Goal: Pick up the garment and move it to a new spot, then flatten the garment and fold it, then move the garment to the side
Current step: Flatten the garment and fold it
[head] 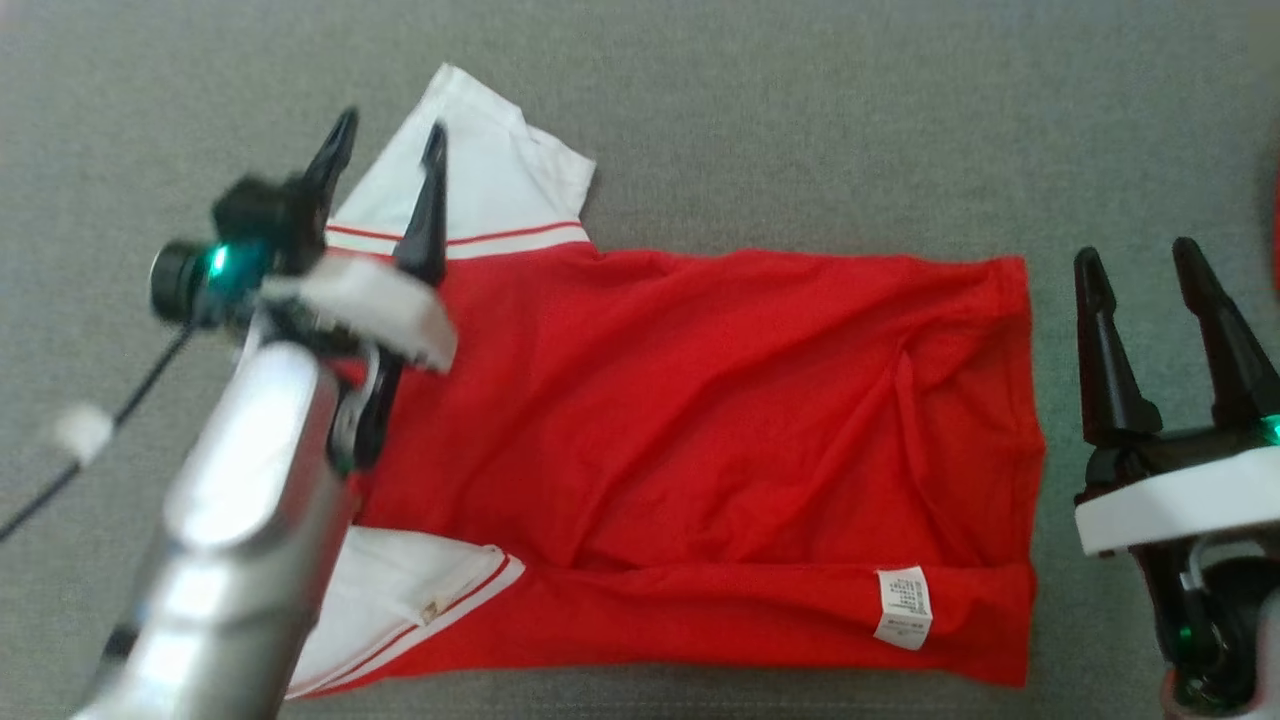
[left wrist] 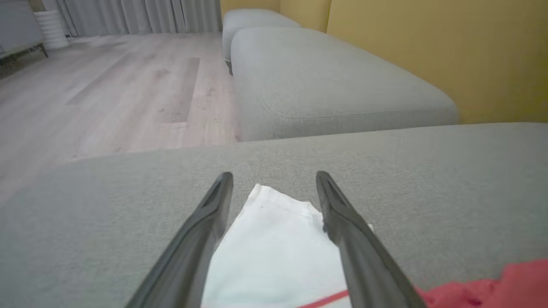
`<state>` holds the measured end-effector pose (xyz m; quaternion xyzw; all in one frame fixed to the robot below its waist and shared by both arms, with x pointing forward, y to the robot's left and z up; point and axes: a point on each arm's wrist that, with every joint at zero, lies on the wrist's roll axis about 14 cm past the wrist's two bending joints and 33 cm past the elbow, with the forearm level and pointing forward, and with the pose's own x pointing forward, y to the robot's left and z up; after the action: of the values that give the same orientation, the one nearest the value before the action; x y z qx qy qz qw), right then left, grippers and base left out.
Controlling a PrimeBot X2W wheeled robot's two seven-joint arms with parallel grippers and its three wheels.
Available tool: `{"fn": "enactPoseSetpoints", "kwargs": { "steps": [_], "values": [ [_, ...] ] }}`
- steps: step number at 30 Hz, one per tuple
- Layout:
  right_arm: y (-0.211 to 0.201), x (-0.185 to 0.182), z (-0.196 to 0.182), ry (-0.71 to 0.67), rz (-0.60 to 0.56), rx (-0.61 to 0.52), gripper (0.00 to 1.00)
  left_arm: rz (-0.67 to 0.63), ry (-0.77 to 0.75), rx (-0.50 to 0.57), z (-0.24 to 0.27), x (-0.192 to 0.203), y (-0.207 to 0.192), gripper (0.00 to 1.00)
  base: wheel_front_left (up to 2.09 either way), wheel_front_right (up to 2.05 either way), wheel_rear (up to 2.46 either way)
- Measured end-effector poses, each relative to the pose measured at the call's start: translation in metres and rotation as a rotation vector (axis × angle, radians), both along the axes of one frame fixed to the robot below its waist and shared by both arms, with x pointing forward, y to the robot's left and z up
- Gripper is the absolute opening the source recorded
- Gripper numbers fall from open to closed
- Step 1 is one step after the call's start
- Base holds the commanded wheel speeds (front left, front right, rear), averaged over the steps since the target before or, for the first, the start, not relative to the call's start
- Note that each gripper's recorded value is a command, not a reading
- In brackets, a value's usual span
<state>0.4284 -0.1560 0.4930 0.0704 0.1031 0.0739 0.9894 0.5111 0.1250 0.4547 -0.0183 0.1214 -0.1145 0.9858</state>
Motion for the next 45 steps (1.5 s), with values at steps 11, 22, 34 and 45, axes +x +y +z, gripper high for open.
{"fn": "enactPoseSetpoints", "kwargs": {
  "steps": [11,22,34,45],
  "values": [
    [-0.006,0.011,-0.04,0.1,-0.019,0.003,1.0,-0.091,0.355,0.06,-0.086,0.038,-0.026,1.0,0.0,0.0,0.0],
    [-0.01,0.009,-0.046,0.125,-0.03,0.004,1.0,-0.138,0.543,0.127,-0.099,0.038,-0.03,0.0,0.0,0.0,0.0],
    [-0.009,0.02,-0.05,0.136,0.002,-0.026,1.0,-0.07,0.286,0.081,-0.067,0.049,-0.011,0.0,0.0,0.0,0.0],
    [0.011,0.021,-0.114,0.355,0.105,-0.029,1.0,-0.045,0.146,0.011,-0.034,0.054,0.001,0.0,0.0,0.0,0.0]
  ]
}}
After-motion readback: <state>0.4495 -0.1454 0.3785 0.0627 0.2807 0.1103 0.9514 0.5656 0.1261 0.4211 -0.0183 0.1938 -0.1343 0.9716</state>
